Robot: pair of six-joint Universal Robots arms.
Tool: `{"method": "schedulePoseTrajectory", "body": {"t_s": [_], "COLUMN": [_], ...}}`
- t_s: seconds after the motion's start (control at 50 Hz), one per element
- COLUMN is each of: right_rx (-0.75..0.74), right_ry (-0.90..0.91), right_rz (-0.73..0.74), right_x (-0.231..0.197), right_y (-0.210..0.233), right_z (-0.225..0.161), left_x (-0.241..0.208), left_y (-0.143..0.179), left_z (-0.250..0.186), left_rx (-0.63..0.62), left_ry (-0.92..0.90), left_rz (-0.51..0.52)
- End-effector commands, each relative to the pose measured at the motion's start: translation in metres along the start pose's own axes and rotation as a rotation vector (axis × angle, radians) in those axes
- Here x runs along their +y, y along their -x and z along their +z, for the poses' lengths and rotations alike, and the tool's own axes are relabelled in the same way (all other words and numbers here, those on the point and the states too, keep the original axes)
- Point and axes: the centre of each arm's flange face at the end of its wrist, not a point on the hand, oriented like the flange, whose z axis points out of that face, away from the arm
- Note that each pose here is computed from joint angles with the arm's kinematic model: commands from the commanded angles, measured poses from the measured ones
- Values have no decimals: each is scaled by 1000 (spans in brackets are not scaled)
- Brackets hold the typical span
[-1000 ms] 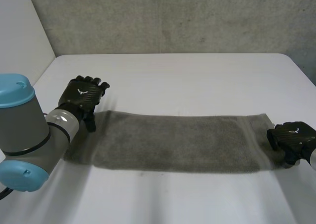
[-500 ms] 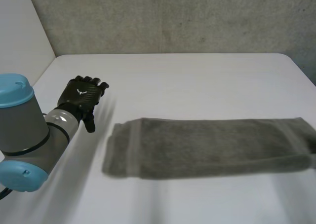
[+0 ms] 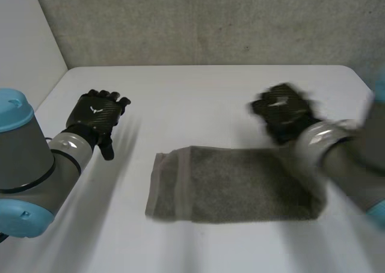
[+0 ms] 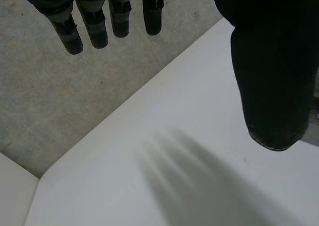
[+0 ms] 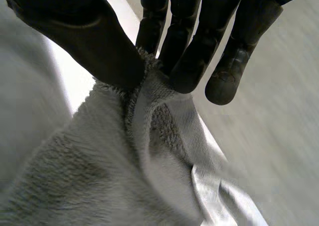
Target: Fold the towel.
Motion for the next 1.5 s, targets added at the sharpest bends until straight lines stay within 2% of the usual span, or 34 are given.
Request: {"method": "schedulePoseTrajectory", "body": {"t_s": [0.02,0.04,0.08,0.14,0.46,0.66,0.78,0.92,0.96,0.98,1.02,1.04,1.08,1.1,1.14,1.2,1.34,1.5], "right_rx": [-308,-309,-407,-451,-349,-459,-510,-489,-437,-437,-379,-378,-328,-327,-284,-245,-143,-123], "right_ry": [-101,-102,-107,-118,-217,-232,-172,-131,-114,-114,-99,-99,-72,-72,-12,99,237,280], "right_rz": [-79,-79,-104,-106,-75,-95,-114,-89,-37,-37,63,64,204,205,335,418,395,333], "right_x": [-31,-31,-29,-28,-61,-58,-40,-43,-42,-42,-43,-43,-38,-38,-18,26,92,114], "right_y": [134,135,175,194,179,211,224,207,180,179,150,150,120,120,91,65,43,49], "right_z": [-9,-10,-19,-25,-14,-30,-29,-32,-28,-28,-29,-29,-28,-28,-26,-28,-45,-55], "left_x": [2,2,2,2,1,2,2,2,2,2,2,2,1,1,1,1,-7,-11], "left_y": [-1,-1,-1,0,-1,-1,-1,-2,-2,-2,-3,-3,-5,-5,-6,-9,-30,-42], "left_z": [-2,-2,-2,-2,-1,-1,-1,-2,-2,-2,-2,-2,-3,-3,-3,-6,-16,-22], "left_rx": [2,3,2,1,1,1,1,4,5,5,6,6,13,13,14,24,82,115], "left_ry": [6,7,6,6,-1,3,3,3,1,1,0,0,-1,-1,-1,0,-28,-45], "left_rz": [0,0,0,-1,0,-1,-1,0,0,0,1,1,2,2,3,4,7,13]}}
